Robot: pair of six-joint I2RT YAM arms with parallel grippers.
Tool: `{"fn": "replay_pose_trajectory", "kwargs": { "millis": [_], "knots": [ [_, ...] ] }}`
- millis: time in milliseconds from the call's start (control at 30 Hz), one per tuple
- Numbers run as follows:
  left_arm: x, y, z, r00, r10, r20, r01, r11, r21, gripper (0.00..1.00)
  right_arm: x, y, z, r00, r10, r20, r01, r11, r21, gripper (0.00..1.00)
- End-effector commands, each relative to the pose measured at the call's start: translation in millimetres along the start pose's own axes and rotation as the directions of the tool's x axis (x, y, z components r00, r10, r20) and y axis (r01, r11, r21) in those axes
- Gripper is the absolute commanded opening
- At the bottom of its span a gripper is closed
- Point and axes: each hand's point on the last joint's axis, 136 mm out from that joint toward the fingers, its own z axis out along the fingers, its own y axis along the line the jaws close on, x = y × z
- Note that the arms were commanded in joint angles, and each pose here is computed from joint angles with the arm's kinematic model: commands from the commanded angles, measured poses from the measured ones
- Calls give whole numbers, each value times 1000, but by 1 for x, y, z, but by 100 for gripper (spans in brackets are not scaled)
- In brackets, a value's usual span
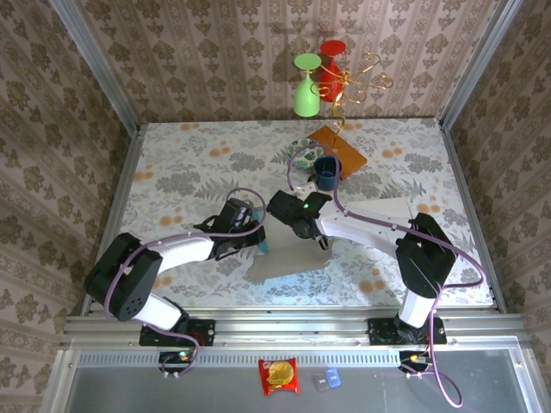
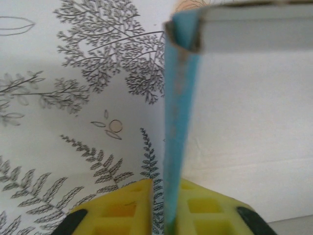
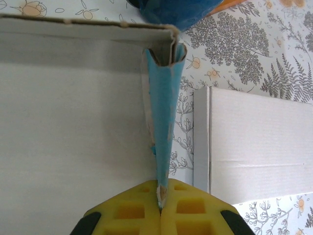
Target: Fold the paper box
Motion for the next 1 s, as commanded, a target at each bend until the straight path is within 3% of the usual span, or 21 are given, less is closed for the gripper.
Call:
{"fn": "replay_pose_trajectory", "kwargs": {
  "millis": [0,100,300,600,700,800,967],
  "knots": [
    [-7,0,-2,1000,16,25,-15,998,-54,9,6,-4,4,1000,4,-26,-4,1000,-12,0],
    [-9,2,-12,998,30,54,-24,995,-101,0,7,-10,6,999,1,-32,-1,1000,11,0],
    [-12,5,-35,994,44,98,-28,987,-160,0,8,-38,4,999,-3,-46,12,981,194,0],
    [-16,-7,-42,992,57,114,-41,990,-136,0,7,-34,1,999,-24,-46,35,969,243,0],
    [-16,-8,-45,991,62,117,-46,990,-130,0,8,-24,1,999,2,-44,5,986,169,0],
    [-14,-8,-48,991,74,112,-60,990,-126,0,9,-6,1,999,38,-38,-37,999,11,0],
    [-3,2,-47,993,100,66,-89,983,-164,0,16,16,9,991,103,-90,-120,971,-205,1]
  ]
}}
